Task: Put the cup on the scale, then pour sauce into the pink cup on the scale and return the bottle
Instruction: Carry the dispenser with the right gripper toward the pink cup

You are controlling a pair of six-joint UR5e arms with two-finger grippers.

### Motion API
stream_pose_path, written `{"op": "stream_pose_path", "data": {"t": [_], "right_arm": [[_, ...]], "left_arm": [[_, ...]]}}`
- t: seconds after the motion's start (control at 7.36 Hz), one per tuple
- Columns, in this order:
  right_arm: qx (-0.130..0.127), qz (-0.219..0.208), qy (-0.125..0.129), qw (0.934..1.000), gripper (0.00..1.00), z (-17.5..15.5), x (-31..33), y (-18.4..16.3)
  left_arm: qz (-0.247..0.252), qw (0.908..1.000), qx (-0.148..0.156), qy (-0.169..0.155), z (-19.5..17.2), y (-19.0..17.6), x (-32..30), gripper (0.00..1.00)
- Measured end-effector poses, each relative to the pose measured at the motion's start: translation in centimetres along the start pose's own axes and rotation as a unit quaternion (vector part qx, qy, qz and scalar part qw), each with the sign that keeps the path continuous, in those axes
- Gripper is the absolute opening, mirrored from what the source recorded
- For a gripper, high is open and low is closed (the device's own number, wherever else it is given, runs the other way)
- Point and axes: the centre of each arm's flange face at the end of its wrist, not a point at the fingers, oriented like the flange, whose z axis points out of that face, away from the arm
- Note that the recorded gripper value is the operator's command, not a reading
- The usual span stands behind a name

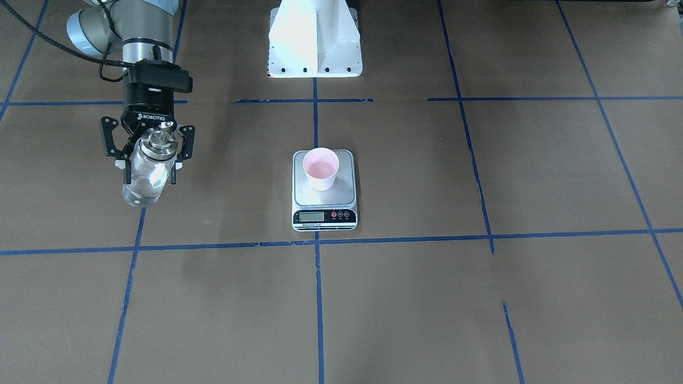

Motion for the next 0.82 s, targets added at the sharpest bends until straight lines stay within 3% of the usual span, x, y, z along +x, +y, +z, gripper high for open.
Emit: {"op": "stream_pose_path", "data": {"t": [0.41,0.82], "right_arm": [[0.009,-0.084,0.020,0.9963,0.00,-0.7,-2.9,-0.8],[0.015,-0.173,0.073,0.9821,0.00,-1.6,-8.7,-1.6]], "left_arm": [[-0.028,0.9983,-0.028,0.044,3.1,5.0,-1.0,1.00],[-0.058,0.9944,-0.066,0.058,6.4,8.6,-2.0,1.00]]}}
